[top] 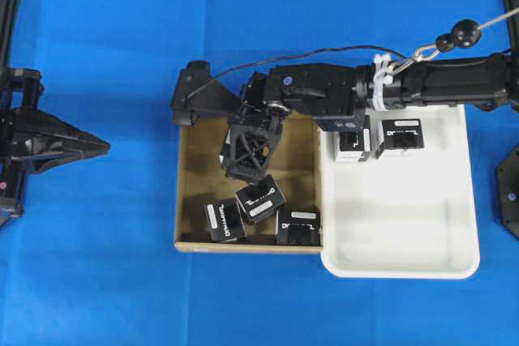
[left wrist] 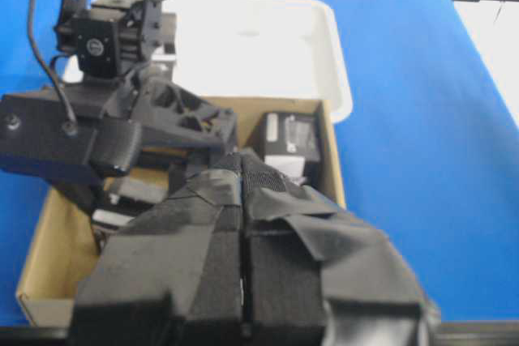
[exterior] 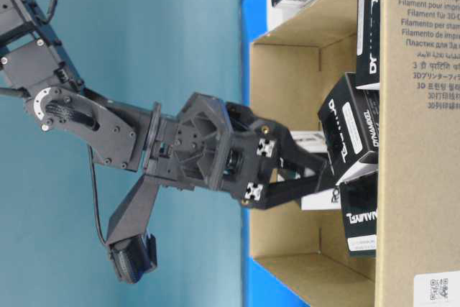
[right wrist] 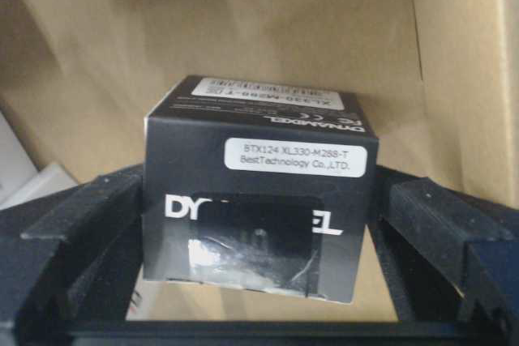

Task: Pick a box that is randomly placed inside the cardboard box.
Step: 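Close the right gripper on the black box and lift it, then carry the held black box right over the white tray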

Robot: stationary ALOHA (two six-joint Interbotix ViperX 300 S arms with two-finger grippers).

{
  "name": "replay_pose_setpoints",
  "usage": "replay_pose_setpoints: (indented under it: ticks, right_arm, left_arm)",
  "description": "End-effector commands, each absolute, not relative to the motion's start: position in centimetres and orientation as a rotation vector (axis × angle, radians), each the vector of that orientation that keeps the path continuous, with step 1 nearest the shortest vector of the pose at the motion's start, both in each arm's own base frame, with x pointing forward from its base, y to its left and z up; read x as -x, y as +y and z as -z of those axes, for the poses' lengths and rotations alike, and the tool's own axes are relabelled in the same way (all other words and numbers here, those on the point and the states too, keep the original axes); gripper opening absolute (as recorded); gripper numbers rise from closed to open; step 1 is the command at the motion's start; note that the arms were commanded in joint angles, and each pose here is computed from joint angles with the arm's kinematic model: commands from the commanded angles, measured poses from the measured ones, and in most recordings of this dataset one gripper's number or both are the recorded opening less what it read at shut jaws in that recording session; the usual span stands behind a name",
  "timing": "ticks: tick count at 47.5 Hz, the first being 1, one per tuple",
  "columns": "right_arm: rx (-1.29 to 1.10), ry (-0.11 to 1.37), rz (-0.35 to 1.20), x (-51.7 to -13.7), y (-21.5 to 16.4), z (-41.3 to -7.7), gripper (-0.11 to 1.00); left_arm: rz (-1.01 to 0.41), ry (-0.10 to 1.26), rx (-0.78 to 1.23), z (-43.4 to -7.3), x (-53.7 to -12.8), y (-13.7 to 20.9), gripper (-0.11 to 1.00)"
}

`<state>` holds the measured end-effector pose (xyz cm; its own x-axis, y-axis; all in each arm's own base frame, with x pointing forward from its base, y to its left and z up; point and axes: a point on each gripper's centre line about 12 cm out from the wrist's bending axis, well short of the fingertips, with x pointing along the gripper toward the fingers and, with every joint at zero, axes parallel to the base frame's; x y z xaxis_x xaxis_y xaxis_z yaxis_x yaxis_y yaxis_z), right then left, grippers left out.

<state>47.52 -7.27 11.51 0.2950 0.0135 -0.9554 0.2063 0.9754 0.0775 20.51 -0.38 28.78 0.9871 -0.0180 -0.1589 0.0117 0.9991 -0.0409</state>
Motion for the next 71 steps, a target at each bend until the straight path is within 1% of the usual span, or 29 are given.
replay_pose_setpoints:
  ticks: [1, 3, 6, 9, 11, 17, 21, 25, 29, 36, 48, 60, 64, 71]
  right_arm:
    - [-0.227, 1.263, 0.146, -47.7, -7.1, -11.5, 0.98]
    - [-0.239, 1.259, 0.153, -47.7, -7.0, -11.9, 0.96]
    - [-0.258, 1.252, 0.164, -47.6, -6.8, -12.9, 0.87]
    - [-0.269, 1.233, 0.170, -47.4, -6.7, -14.9, 0.75]
    - [-0.274, 1.214, 0.172, -47.2, -6.6, -16.4, 0.72]
    - [-0.276, 1.135, 0.169, -46.0, -6.3, -21.6, 0.72]
    - [-0.267, 1.111, 0.156, -44.5, -5.7, -24.5, 0.72]
    - [-0.255, 1.110, 0.142, -42.8, -5.1, -26.2, 0.72]
    - [-0.247, 1.141, 0.126, -40.6, -4.0, -26.9, 0.72]
    - [-0.232, 1.226, 0.100, -36.9, -2.4, -25.8, 0.72]
    - [-0.157, 1.332, 0.040, -32.1, -0.4, -21.5, 0.72]
    - [-0.084, 1.325, -0.011, -31.1, 0.1, -16.6, 0.72]
    - [-0.080, 1.348, -0.010, -30.6, 0.2, -14.7, 0.72]
    - [-0.078, 1.368, -0.009, -30.0, 0.3, -12.8, 0.72]
  left_arm:
    - [0.021, 0.146, 0.040, -29.4, -20.7, -0.5, -0.07]
    - [0.023, 0.146, 0.039, -29.4, -20.7, -0.5, -0.07]
    - [0.024, 0.146, 0.039, -29.4, -20.7, -0.6, -0.07]
    - [0.024, 0.146, 0.039, -29.4, -20.7, -0.6, -0.07]
    - [0.025, 0.146, 0.038, -29.4, -20.7, -0.6, -0.07]
    - [0.024, 0.146, 0.039, -29.4, -20.7, -0.6, -0.07]
    - [0.024, 0.146, 0.039, -29.4, -20.7, -0.6, -0.07]
    - [0.024, 0.146, 0.041, -29.4, -20.7, -0.6, -0.07]
    - [0.024, 0.146, 0.044, -29.4, -20.7, -0.6, -0.07]
    - [0.024, 0.146, 0.049, -29.4, -20.7, -0.6, -0.07]
    - [0.024, 0.143, 0.050, -29.4, -20.7, -0.6, -0.07]
    - [0.024, 0.140, 0.052, -29.6, -20.7, -0.6, -0.07]
    - [0.025, 0.137, 0.052, -29.6, -20.7, -0.6, -0.07]
    - [0.025, 0.136, 0.052, -29.7, -20.7, -0.6, -0.07]
